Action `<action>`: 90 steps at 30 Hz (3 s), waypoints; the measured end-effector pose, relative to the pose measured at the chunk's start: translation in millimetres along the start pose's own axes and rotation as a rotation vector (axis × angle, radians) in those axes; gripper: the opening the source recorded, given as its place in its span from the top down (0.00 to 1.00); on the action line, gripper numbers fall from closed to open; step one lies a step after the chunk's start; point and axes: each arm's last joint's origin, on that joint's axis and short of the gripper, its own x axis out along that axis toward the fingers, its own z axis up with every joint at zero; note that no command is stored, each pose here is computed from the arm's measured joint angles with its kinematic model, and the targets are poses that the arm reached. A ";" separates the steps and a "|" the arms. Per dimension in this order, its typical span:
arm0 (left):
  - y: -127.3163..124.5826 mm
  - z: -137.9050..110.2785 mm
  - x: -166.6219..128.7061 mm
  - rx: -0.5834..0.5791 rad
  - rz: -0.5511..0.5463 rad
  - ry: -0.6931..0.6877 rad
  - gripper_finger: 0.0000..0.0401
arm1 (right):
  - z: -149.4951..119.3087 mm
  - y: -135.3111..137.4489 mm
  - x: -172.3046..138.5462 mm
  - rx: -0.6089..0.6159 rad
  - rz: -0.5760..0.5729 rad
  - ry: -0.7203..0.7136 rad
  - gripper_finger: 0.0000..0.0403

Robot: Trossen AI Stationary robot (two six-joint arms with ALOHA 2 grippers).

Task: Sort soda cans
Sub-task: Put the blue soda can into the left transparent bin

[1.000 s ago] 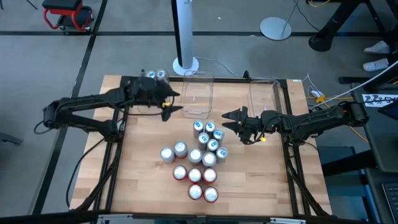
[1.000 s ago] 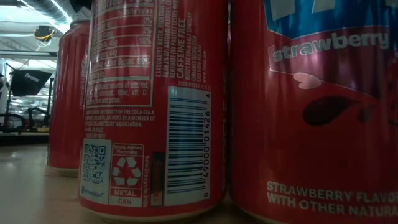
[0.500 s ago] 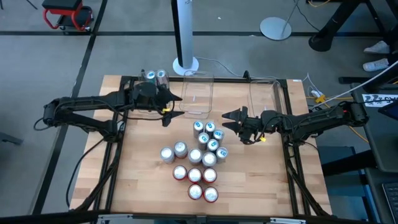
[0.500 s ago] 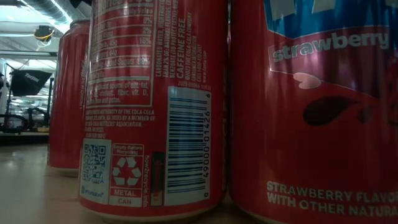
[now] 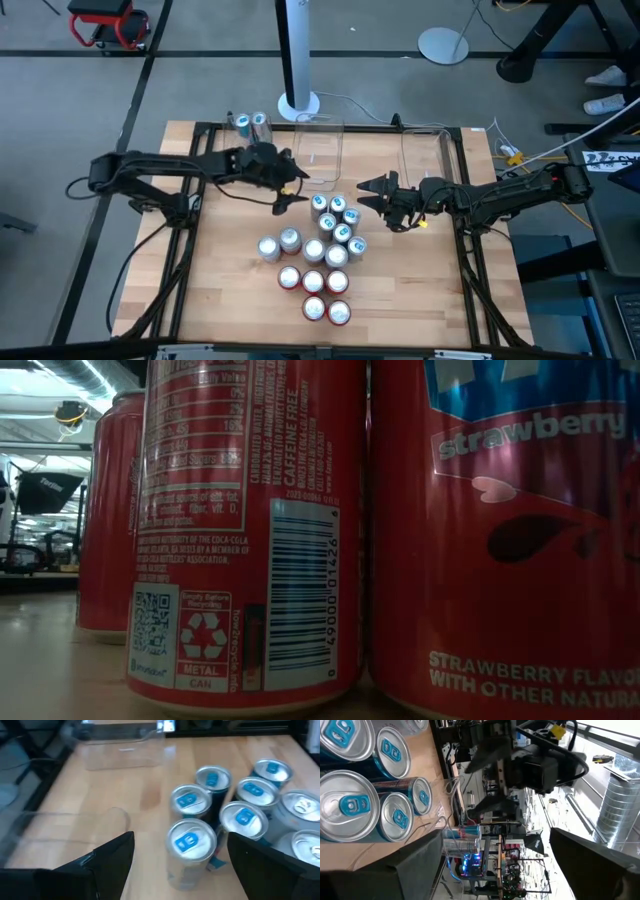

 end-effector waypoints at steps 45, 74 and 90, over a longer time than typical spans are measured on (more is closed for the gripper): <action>9.5 -34.6 75.1 0.029 -0.184 0.049 0.23 | 0.0 0.0 0.1 0.000 0.001 0.000 0.09; 9.4 -35.2 75.0 0.028 -0.185 0.056 0.41 | 0.0 0.0 0.1 0.000 0.000 0.000 0.09; 9.8 -33.9 75.0 -0.003 -0.178 0.046 0.42 | 0.0 -0.1 0.1 0.000 0.000 0.000 0.09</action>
